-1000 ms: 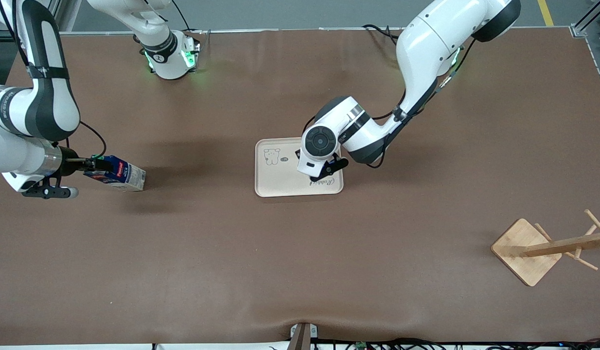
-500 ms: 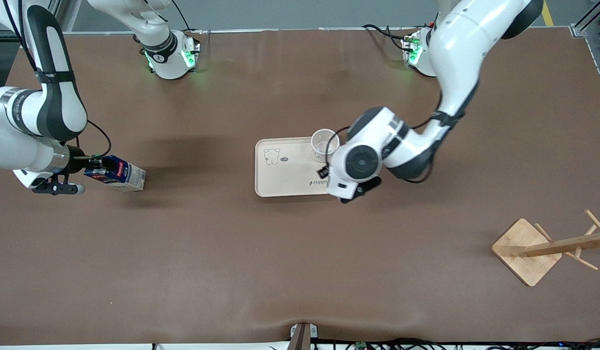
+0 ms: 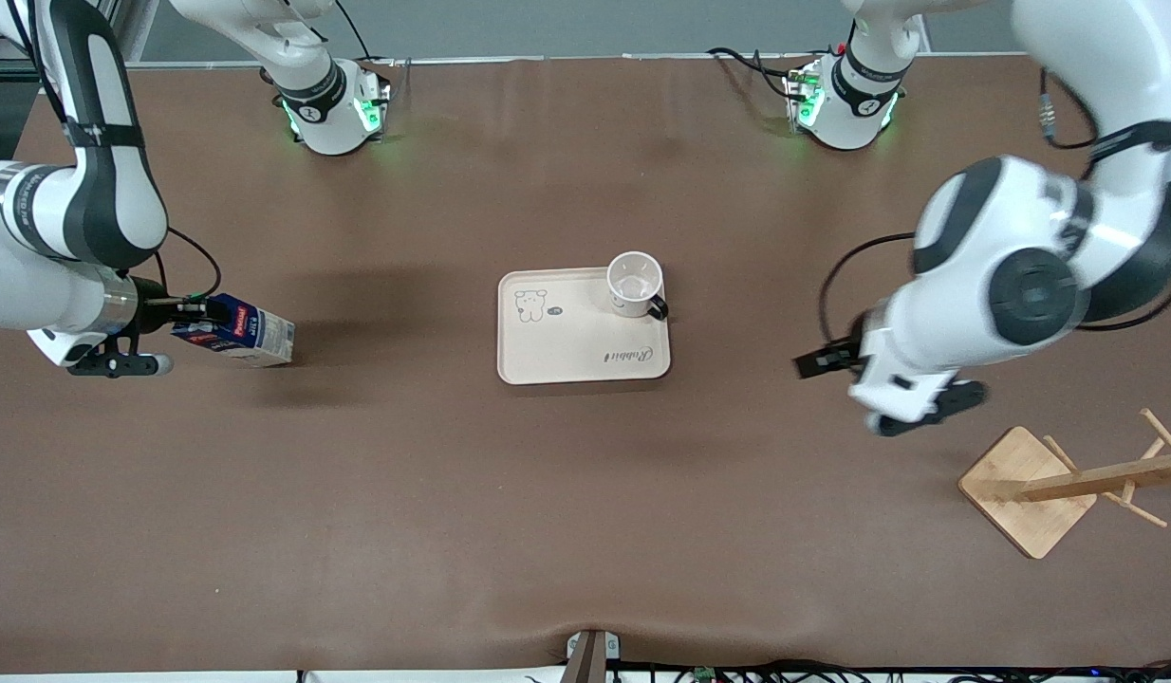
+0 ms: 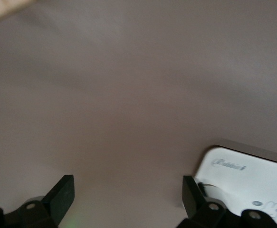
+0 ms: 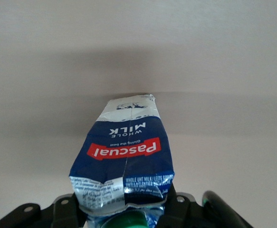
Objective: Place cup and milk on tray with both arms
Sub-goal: 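Withdraw the left gripper while the right gripper carries the milk over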
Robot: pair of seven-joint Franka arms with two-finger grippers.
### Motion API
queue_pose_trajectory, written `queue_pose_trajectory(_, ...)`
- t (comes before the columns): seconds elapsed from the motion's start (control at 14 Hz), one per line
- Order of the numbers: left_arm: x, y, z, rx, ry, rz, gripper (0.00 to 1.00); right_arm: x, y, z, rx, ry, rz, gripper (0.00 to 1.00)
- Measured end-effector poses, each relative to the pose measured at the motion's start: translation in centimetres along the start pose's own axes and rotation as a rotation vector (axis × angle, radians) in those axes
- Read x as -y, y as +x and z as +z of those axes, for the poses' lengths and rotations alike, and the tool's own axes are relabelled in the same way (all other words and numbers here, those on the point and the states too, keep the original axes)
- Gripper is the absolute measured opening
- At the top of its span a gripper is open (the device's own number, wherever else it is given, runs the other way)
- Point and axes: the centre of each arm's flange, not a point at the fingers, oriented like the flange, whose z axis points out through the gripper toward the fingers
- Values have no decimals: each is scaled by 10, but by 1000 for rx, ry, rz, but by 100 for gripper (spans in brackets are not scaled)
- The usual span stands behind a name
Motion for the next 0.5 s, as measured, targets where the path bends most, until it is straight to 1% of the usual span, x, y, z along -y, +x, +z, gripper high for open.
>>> queue_pose_trajectory(0.07, 20, 4, -12, -11, 6, 20, 100, 17, 1, -14, 1, 7, -25, 61)
queue_pose_trajectory(0.29, 67, 8, -45, -54, 33, 67, 100, 78, 3, -44, -11, 1, -111, 61)
queue_pose_trajectory(0.5, 100, -4, -84, -109, 39, 59, 100, 151, 1, -58, -41, -11, -155, 61)
